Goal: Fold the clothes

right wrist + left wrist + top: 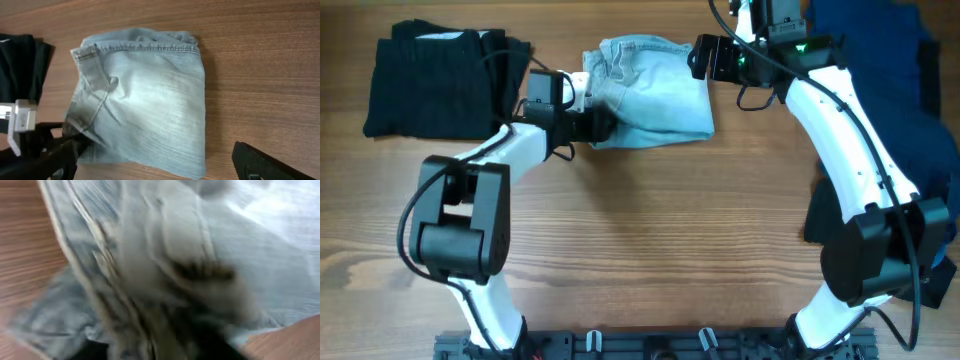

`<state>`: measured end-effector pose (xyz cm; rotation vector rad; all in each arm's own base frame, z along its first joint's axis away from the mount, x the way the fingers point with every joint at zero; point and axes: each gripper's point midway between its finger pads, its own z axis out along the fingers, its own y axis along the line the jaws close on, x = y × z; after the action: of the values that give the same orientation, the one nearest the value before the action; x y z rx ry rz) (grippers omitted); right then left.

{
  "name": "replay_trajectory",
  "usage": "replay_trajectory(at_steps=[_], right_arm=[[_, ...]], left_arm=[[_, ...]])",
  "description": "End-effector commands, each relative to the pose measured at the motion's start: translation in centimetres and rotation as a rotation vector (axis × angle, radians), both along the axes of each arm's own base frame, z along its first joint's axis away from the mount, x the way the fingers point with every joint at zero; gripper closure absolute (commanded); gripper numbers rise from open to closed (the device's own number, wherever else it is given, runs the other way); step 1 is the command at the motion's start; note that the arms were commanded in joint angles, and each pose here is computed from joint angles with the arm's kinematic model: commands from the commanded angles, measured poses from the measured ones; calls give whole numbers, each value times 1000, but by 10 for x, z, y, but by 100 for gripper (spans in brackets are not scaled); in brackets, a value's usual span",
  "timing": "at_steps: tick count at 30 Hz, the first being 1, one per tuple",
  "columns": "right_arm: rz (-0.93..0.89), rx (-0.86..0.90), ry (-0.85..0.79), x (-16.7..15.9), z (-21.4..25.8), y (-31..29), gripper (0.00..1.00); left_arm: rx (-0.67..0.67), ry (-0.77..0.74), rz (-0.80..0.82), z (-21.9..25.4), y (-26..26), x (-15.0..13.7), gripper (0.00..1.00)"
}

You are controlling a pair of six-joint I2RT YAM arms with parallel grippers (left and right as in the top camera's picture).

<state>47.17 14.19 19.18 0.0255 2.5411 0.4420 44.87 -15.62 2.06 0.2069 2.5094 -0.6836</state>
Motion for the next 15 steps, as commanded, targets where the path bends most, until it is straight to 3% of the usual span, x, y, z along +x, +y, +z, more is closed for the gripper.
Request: replay_trajectory(at_steps=[1, 4, 11, 12, 14, 15], right_arm=[[1, 2, 19, 0, -7, 2, 0], [1, 3, 18, 0, -7, 2, 0], [-3, 0, 27, -1, -13, 2, 0], [-5, -1, 34, -1, -16, 2, 0], [-5, 1, 50, 0, -23, 3, 0], [-5, 1, 56, 2, -27, 4, 0]], left_arm=[[7, -4, -25, -9, -9, -1, 75], [-4, 4, -9, -8, -9, 0, 96], [-27, 110, 56, 6, -4, -19, 96], [-30, 115, 53, 12, -4, -22, 87], [-35, 112, 50, 30, -3, -28, 42], [-37, 103, 50, 41, -2, -31, 25]])
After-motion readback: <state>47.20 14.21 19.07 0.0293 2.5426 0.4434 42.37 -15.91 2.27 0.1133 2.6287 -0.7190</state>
